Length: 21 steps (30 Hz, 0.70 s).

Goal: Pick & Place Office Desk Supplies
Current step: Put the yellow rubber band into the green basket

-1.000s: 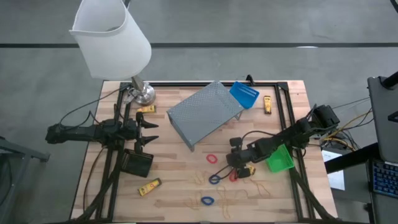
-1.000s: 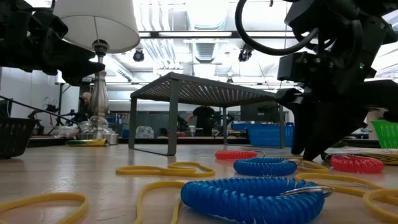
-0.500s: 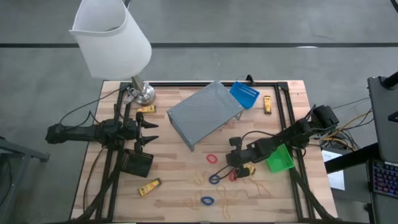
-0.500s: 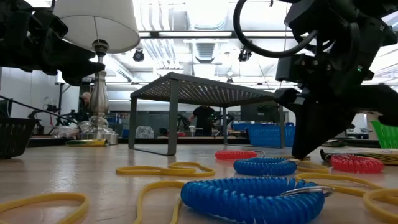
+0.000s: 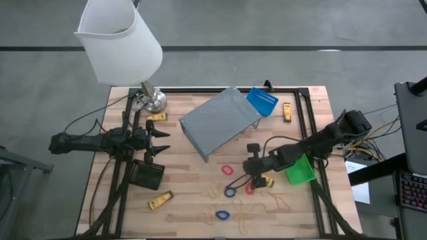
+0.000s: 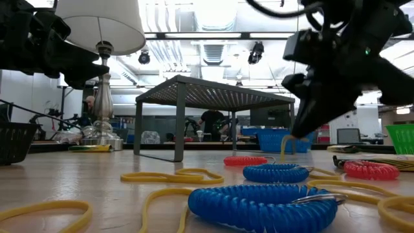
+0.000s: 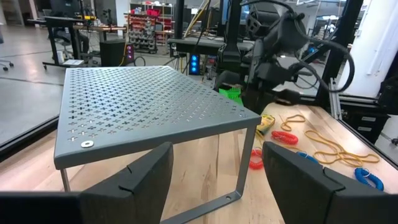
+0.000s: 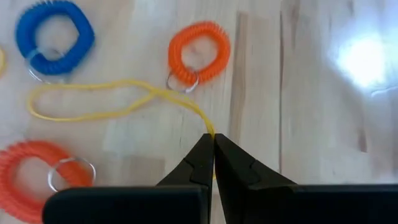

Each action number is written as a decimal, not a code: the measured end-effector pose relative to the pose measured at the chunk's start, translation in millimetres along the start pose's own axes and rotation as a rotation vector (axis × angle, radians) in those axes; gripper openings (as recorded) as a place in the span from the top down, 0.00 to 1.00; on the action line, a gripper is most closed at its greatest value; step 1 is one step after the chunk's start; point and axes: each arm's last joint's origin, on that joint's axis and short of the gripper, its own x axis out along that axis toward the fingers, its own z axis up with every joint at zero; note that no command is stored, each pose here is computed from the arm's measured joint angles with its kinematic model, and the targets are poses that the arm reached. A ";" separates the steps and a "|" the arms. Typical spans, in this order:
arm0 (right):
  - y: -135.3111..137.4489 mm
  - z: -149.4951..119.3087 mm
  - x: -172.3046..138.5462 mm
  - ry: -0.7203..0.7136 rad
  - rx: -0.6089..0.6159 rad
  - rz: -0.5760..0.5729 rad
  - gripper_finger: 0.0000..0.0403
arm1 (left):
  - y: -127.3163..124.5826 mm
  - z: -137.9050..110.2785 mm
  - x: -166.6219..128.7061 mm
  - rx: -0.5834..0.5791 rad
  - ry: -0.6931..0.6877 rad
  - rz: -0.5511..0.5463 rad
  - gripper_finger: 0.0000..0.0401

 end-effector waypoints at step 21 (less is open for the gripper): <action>1.0 13.2 -48.6 -0.186 0.048 0.003 0.98 | 0.0 0.0 0.0 0.000 0.000 0.000 0.37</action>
